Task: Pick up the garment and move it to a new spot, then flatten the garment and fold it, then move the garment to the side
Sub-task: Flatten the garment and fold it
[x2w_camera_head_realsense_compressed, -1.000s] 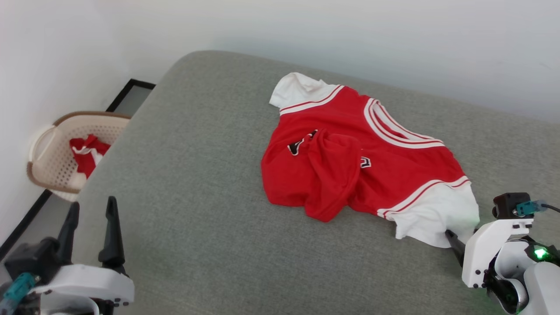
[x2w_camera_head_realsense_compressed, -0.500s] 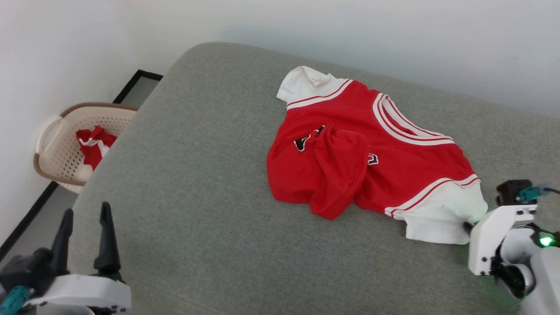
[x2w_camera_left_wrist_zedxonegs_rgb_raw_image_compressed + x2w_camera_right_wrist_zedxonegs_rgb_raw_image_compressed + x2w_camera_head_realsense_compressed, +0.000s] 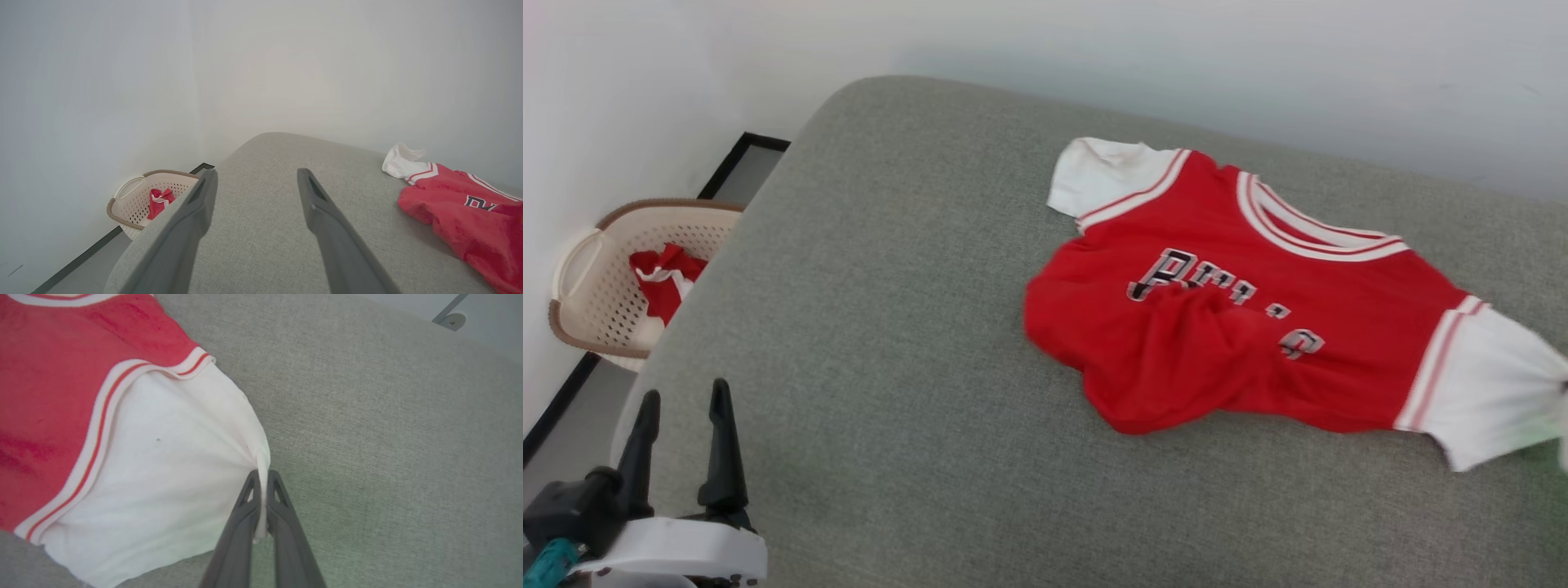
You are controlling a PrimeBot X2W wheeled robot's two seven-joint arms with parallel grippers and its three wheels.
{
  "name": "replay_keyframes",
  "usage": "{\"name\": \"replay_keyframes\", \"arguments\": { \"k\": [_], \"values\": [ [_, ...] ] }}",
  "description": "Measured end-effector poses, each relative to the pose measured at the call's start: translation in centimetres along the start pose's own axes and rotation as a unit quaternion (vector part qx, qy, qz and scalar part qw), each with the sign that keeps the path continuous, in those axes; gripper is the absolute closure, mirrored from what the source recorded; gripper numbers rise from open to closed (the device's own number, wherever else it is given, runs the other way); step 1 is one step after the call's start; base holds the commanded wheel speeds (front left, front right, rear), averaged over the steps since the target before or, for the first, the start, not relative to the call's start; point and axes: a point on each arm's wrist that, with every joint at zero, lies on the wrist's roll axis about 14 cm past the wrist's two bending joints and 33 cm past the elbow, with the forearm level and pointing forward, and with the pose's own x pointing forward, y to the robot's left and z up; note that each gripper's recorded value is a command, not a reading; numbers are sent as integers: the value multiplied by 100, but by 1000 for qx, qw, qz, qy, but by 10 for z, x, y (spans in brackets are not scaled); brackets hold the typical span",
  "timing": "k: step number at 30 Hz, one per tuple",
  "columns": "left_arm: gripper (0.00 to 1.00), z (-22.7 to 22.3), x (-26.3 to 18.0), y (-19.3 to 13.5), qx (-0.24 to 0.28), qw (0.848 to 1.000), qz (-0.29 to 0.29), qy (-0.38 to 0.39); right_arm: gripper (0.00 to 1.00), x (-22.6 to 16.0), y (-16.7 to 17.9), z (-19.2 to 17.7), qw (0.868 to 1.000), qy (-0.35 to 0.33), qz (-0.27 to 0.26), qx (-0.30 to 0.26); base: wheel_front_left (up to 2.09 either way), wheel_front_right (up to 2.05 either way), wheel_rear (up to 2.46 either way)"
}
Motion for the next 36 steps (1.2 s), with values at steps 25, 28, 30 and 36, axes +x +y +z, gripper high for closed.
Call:
{"name": "replay_keyframes", "arguments": {
  "k": [25,28,30,36],
  "values": [
    [0,-1,-3,2,7,1000,-13,1,0,-9,-49,-34,996,34,-60,62,0,0,0],
    [0,1,-6,3,8,1000,-14,-1,0,-16,-48,-26,997,10,-59,57,0,0,0],
    [0,2,-7,1,7,1000,-18,-3,0,-22,-47,-17,996,-16,-56,60,0,0,0],
    [0,6,-9,-6,2,1000,-29,-9,0,-39,-25,3,993,-88,-26,68,0,0,0]
  ]
}}
